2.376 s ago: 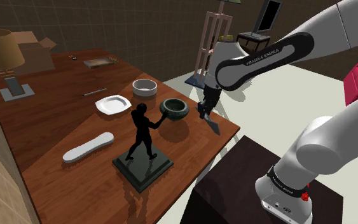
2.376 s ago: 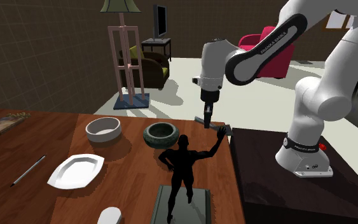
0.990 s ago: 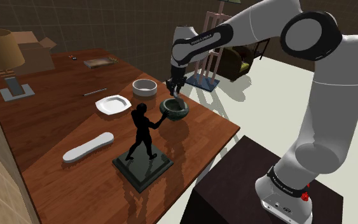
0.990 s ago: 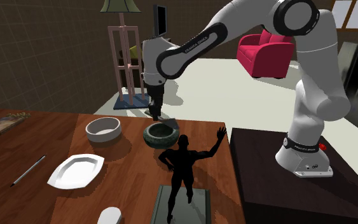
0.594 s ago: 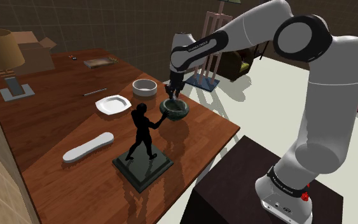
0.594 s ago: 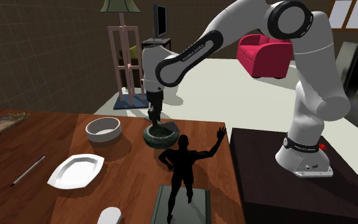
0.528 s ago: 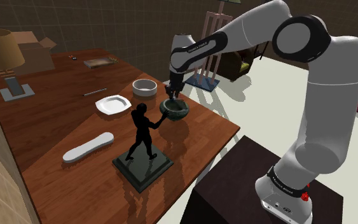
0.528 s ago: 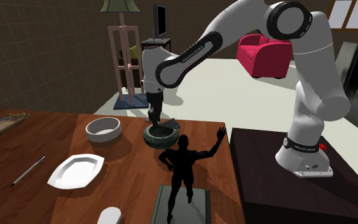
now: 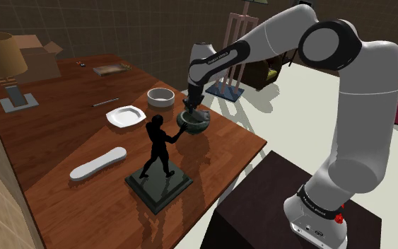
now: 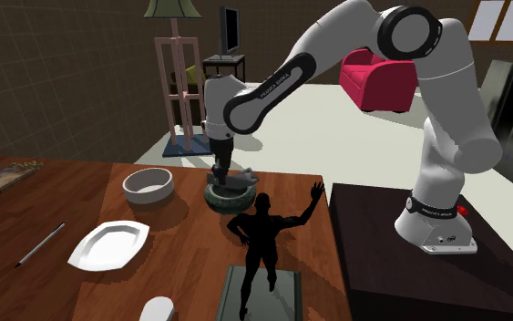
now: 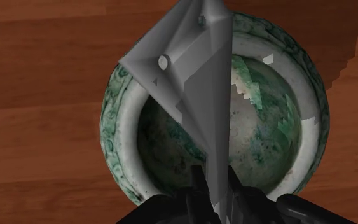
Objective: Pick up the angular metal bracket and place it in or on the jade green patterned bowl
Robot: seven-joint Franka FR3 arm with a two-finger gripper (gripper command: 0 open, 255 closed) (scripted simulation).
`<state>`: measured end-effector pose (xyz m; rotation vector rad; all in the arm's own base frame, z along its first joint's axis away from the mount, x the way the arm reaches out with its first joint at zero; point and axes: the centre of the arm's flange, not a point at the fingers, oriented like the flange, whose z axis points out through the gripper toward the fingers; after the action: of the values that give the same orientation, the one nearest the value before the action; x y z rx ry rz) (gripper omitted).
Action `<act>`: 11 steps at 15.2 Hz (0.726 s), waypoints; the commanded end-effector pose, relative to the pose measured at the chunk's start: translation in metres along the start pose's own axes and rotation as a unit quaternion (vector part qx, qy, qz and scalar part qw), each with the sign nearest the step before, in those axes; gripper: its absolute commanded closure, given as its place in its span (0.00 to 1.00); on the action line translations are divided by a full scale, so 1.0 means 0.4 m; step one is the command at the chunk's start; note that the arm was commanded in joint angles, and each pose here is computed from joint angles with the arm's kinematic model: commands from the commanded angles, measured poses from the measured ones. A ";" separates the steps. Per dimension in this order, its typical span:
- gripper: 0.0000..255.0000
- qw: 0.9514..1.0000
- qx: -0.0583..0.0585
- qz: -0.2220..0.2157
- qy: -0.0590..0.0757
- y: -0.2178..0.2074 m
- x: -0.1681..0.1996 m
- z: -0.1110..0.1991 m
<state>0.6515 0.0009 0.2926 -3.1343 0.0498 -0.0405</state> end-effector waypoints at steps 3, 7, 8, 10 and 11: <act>1.00 1.000 0.000 0.000 -0.009 -0.001 -0.006 0.022; 0.00 1.000 0.000 0.000 -0.009 -0.001 -0.008 0.026; 0.00 1.000 0.000 0.000 -0.009 -0.002 -0.008 0.026; 0.00 1.000 0.000 0.000 -0.009 -0.001 -0.006 0.022; 0.00 1.000 0.000 0.000 -0.009 -0.001 -0.006 -0.011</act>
<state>0.6497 0.0004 0.2888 -3.1347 0.0511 -0.0134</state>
